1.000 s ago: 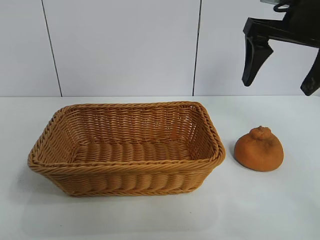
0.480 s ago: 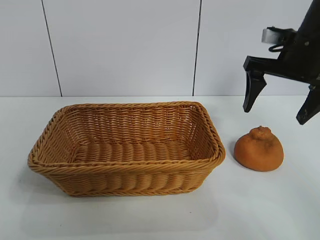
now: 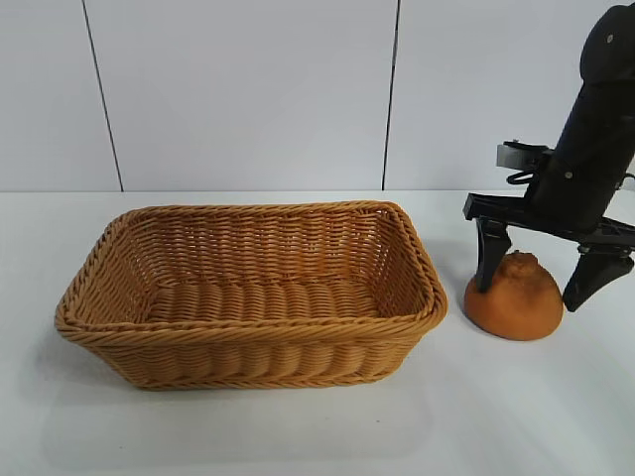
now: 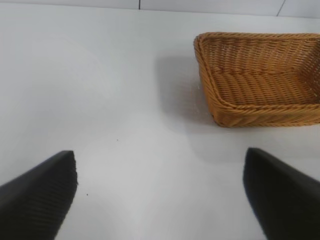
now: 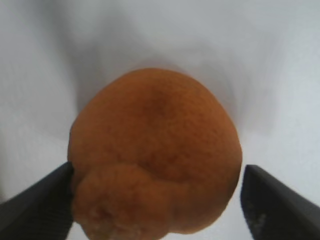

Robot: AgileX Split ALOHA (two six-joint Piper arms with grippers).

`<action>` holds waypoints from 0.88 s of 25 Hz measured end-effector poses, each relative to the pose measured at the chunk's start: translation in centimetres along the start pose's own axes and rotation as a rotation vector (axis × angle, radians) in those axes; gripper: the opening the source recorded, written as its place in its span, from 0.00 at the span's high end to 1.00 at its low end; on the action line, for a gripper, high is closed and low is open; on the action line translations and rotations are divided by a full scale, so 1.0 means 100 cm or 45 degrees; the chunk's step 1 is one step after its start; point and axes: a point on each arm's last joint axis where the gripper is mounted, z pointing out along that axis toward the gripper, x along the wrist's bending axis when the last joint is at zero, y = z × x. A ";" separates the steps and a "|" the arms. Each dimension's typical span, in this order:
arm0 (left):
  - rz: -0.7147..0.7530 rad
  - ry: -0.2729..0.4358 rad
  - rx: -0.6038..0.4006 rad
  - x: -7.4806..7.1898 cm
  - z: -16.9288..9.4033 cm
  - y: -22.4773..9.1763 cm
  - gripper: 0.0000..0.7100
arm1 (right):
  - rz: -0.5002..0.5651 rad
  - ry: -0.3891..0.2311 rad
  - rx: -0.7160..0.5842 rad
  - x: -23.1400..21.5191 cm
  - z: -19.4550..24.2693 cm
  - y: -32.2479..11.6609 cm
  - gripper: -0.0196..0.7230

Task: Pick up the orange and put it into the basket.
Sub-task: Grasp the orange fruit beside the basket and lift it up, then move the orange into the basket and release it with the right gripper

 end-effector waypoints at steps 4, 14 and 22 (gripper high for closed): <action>0.000 0.000 0.000 0.000 0.000 0.000 0.09 | -0.028 0.001 0.005 0.000 -0.003 -0.001 0.83; -0.001 -0.001 0.000 0.000 0.000 0.000 0.09 | -0.120 0.043 -0.224 0.012 -0.100 -0.016 0.92; -0.001 -0.001 0.000 0.000 0.000 0.000 0.09 | -0.168 0.157 -0.392 0.038 -0.157 -0.039 0.92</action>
